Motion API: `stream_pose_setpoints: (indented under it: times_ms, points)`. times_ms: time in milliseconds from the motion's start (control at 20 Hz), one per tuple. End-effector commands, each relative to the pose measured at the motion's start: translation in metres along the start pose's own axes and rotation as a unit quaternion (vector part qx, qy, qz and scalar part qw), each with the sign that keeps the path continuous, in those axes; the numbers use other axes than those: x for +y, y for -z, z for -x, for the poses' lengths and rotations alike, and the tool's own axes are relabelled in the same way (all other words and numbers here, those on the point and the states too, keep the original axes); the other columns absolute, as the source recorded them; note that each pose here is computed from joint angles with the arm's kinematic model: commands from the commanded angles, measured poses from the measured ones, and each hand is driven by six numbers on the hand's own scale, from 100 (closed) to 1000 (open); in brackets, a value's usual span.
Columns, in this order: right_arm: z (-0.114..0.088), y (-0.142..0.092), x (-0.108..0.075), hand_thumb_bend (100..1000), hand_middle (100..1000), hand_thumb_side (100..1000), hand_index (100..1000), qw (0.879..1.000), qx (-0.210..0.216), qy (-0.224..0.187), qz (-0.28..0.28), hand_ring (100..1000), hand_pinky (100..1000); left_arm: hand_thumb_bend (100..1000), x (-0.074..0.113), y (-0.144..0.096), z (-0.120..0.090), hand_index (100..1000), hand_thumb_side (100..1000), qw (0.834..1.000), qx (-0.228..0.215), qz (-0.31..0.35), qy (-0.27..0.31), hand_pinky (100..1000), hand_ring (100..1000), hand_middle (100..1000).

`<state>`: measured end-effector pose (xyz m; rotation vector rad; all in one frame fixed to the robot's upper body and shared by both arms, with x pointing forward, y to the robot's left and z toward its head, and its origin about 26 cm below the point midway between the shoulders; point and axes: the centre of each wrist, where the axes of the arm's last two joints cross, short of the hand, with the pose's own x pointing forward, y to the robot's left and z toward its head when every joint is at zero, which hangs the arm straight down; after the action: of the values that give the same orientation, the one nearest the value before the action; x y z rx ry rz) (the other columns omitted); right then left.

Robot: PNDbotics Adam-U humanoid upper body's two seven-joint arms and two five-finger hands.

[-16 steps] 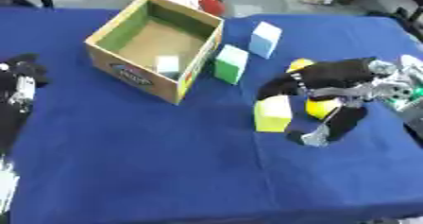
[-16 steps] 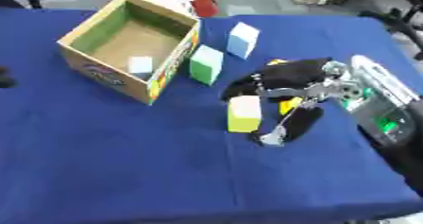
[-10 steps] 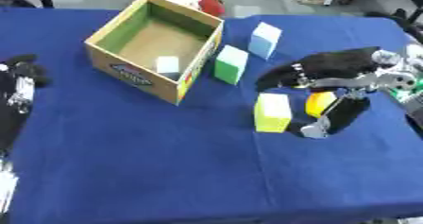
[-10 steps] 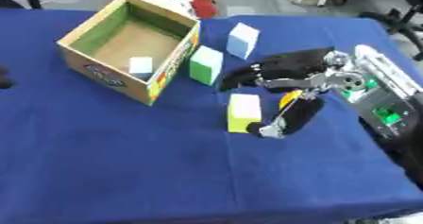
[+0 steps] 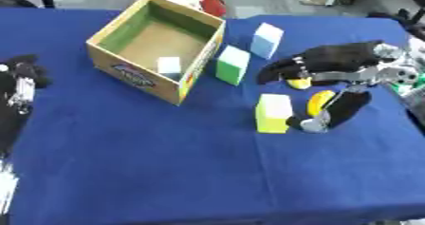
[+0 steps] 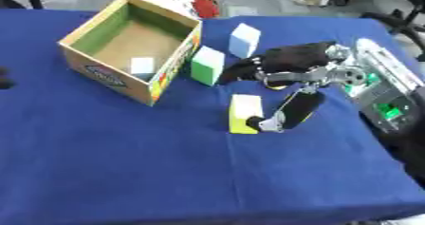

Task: Pick up objects on the table and place them in the box.

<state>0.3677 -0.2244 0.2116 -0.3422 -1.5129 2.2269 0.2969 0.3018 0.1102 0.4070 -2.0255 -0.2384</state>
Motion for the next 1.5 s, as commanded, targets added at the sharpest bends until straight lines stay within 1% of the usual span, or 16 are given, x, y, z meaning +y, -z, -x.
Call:
stream_pose_setpoints:
  times_ms: [50,300,500,700,900,1100,1150,1200,1350,1400,1450,1500]
  points:
    - [0.01,0.0,-0.002,179,966,541,1000,1.0,0.011,0.003,-0.002,935,855,100,0.004,0.003,-0.005,781,701,1.0,-0.012,0.002,0.005,680,587,587]
    - [0.02,0.013,0.009,184,966,554,1000,1.0,0.016,0.013,-0.02,937,856,100,0.004,0.004,-0.006,781,700,1.0,-0.013,0.003,0.005,680,587,587]
    - [0.029,0.02,0.018,207,970,560,1000,0.999,0.03,0.014,-0.041,950,866,100,0.003,0.004,-0.006,781,699,1.0,-0.015,0.005,0.003,681,587,587]
    - [0.038,0.023,0.027,232,981,562,1000,0.997,0.054,0.005,-0.062,975,887,100,0.003,0.004,-0.006,781,699,1.0,-0.014,0.005,0.004,681,587,587]
    - [0.044,0.025,0.035,253,985,558,1000,0.994,0.072,-0.009,-0.08,981,894,100,0.003,0.004,-0.006,781,699,1.0,-0.015,0.005,0.003,681,587,587]
    - [0.049,0.027,0.043,255,962,553,1000,0.992,0.084,-0.012,-0.091,969,889,100,0.003,0.004,-0.006,781,700,1.0,-0.014,0.005,0.003,681,587,587]
    - [0.05,0.027,0.044,253,914,536,1000,0.992,0.086,-0.013,-0.091,950,878,100,0.003,0.004,-0.006,781,700,1.0,-0.014,0.005,0.004,681,587,587]
    - [0.051,0.027,0.045,251,898,530,1000,0.992,0.087,-0.014,-0.088,943,875,100,0.003,0.004,-0.006,781,699,1.0,-0.014,0.005,0.004,681,587,587]
    - [0.053,0.025,0.044,188,694,393,993,0.994,0.091,-0.018,-0.053,854,833,100,0.003,0.004,-0.006,782,700,1.0,-0.014,0.004,0.004,681,587,587]
    - [0.054,0.024,0.044,184,683,387,991,0.995,0.094,-0.02,-0.037,850,832,100,0.003,0.004,-0.006,781,700,1.0,-0.014,0.004,0.004,681,587,587]
    - [0.055,0.024,0.044,145,588,323,972,0.995,0.096,-0.023,-0.02,805,811,100,0.003,0.004,-0.006,782,700,1.0,-0.014,0.004,0.004,681,587,587]
    - [0.055,0.023,0.043,134,572,313,968,0.995,0.098,-0.026,-0.002,797,806,100,0.003,0.004,-0.006,782,700,1.0,-0.014,0.004,0.003,681,587,587]
